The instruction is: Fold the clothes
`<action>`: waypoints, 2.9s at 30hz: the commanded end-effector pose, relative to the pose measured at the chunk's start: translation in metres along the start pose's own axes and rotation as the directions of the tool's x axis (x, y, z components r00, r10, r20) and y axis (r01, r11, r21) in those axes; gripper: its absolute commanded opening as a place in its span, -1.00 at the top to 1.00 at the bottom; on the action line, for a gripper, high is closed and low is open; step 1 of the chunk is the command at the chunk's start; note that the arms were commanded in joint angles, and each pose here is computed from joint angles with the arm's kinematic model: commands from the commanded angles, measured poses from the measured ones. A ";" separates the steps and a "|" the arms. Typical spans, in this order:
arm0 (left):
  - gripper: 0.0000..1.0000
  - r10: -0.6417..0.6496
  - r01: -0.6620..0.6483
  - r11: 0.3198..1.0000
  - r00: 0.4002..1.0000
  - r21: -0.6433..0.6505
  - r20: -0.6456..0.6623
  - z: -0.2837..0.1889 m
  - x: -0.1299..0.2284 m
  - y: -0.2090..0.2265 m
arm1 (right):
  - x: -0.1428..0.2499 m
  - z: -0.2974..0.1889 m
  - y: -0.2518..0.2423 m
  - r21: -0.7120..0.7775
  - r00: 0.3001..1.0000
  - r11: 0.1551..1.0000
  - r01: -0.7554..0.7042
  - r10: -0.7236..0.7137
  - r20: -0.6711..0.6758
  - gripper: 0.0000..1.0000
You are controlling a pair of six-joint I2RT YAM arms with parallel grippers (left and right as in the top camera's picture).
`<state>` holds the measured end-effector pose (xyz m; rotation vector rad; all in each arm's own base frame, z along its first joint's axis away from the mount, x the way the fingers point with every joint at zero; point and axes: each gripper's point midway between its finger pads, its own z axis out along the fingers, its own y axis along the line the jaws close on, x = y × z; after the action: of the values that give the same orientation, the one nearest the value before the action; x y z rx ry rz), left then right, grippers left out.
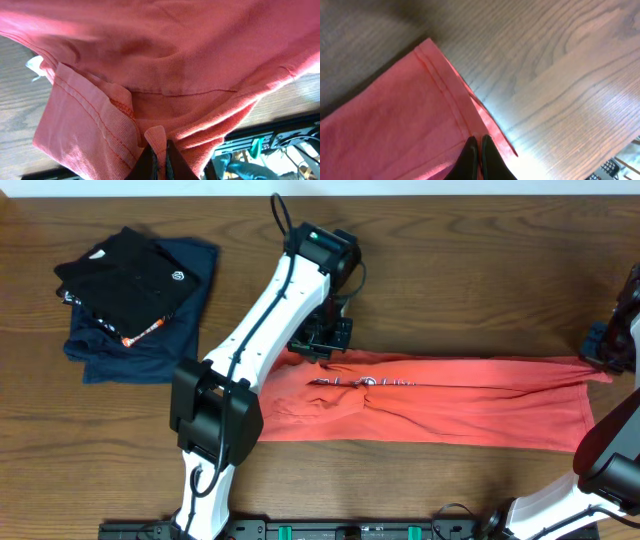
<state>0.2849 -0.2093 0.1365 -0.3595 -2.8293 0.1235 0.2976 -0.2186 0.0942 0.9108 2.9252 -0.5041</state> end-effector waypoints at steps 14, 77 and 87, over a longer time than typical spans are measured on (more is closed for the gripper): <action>0.88 -0.008 -0.012 0.996 0.975 -0.089 -0.221 0.033 0.048 0.008 | 0.024 -0.001 -0.025 0.047 0.995 0.998 -0.052 0.056 -0.087 0.95; 0.52 0.109 -0.109 0.988 0.994 -0.110 -0.003 0.044 0.000 -0.013 | 0.098 0.075 0.037 -0.207 0.968 0.973 -0.106 0.053 -0.247 0.76; 0.43 0.131 -0.122 0.989 0.985 -0.081 0.108 0.044 -0.027 -0.023 | 0.098 0.075 0.037 -0.207 0.968 0.973 -0.106 0.053 -0.247 0.74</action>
<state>0.2933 -0.2455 0.0888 -0.5677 -2.9305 0.0891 0.2373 -0.1580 -0.0013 1.0861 3.0676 -0.0447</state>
